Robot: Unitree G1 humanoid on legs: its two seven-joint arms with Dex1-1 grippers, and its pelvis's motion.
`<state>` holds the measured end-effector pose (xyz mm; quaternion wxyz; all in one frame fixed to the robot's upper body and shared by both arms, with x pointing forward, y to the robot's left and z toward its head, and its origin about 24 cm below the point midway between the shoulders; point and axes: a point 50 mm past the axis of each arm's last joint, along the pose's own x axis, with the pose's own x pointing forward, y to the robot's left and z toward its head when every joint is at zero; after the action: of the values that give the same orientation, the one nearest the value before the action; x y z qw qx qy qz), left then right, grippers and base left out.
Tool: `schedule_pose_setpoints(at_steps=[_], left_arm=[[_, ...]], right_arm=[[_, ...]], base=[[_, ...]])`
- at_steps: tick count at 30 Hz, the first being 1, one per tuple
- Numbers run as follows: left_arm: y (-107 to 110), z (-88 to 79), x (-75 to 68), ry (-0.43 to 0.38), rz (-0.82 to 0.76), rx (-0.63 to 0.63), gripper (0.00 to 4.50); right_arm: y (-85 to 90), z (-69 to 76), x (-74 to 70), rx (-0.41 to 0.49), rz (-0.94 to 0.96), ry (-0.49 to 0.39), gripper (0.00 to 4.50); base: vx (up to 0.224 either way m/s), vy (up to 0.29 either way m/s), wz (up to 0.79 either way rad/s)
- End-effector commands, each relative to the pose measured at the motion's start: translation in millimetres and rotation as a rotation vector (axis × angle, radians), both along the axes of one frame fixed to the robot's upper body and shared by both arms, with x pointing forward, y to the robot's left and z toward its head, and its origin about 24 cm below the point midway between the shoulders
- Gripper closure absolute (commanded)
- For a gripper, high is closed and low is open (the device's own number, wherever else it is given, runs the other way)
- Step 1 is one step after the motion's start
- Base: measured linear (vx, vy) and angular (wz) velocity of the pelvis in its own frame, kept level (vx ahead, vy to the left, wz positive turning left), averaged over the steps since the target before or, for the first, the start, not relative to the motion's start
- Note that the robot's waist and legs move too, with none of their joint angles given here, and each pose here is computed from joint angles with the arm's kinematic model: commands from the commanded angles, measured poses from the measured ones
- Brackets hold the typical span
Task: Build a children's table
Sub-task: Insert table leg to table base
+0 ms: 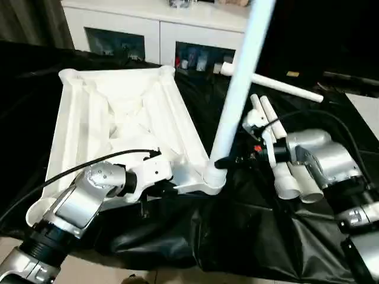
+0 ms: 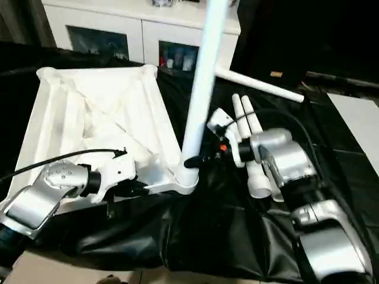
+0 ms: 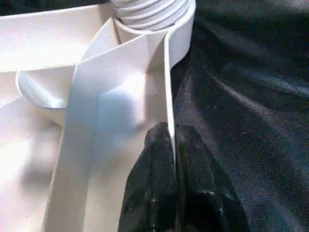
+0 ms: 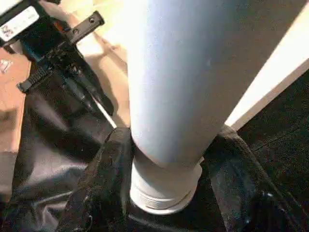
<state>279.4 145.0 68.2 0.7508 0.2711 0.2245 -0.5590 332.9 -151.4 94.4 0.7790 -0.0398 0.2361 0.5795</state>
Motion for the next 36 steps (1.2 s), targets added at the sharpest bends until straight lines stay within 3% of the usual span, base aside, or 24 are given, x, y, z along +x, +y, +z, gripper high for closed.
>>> schedule_pose_setpoints(at_steps=[1,5,16,25,31,34,36], left_arm=[[-11,13.7,-1.0,-0.059,-0.06,-0.033,4.5],[-11,14.0,-1.0,-0.062,-0.056,-0.035,4.5],[-10,13.9,0.4,-0.071,-0.05,-0.033,4.5],[-11,16.2,6.2,-0.108,-0.034,-0.036,4.5],[-11,18.2,9.9,-0.14,-0.019,-0.034,4.5],[-11,21.5,12.7,-0.174,0.0,-0.054,4.5],[-11,27.3,15.7,-0.174,0.026,-0.111,4.05]], right_arm=[[-8.9,-26.0,-5.4,-0.046,-0.083,0.068,2.64],[-12.9,-32.2,-11.1,0.022,-0.128,0.072,2.64],[-14.2,-47.4,-32.5,0.088,-0.181,0.034,2.64],[-9.4,-44.5,-40.5,0.124,-0.222,-0.097,2.64],[-6.0,-43.0,-41.1,0.121,-0.203,-0.135,2.64],[-3.3,-36.0,-37.8,0.175,-0.226,-0.144,2.64],[-2.6,-28.3,-32.9,0.218,-0.251,-0.166,2.64]], base=[[0.0,0.0,0.0],[0.0,0.0,0.0],[0.0,0.0,0.0],[0.0,0.0,0.0],[0.0,0.0,0.0],[0.0,0.0,0.0],[0.0,0.0,0.0]])
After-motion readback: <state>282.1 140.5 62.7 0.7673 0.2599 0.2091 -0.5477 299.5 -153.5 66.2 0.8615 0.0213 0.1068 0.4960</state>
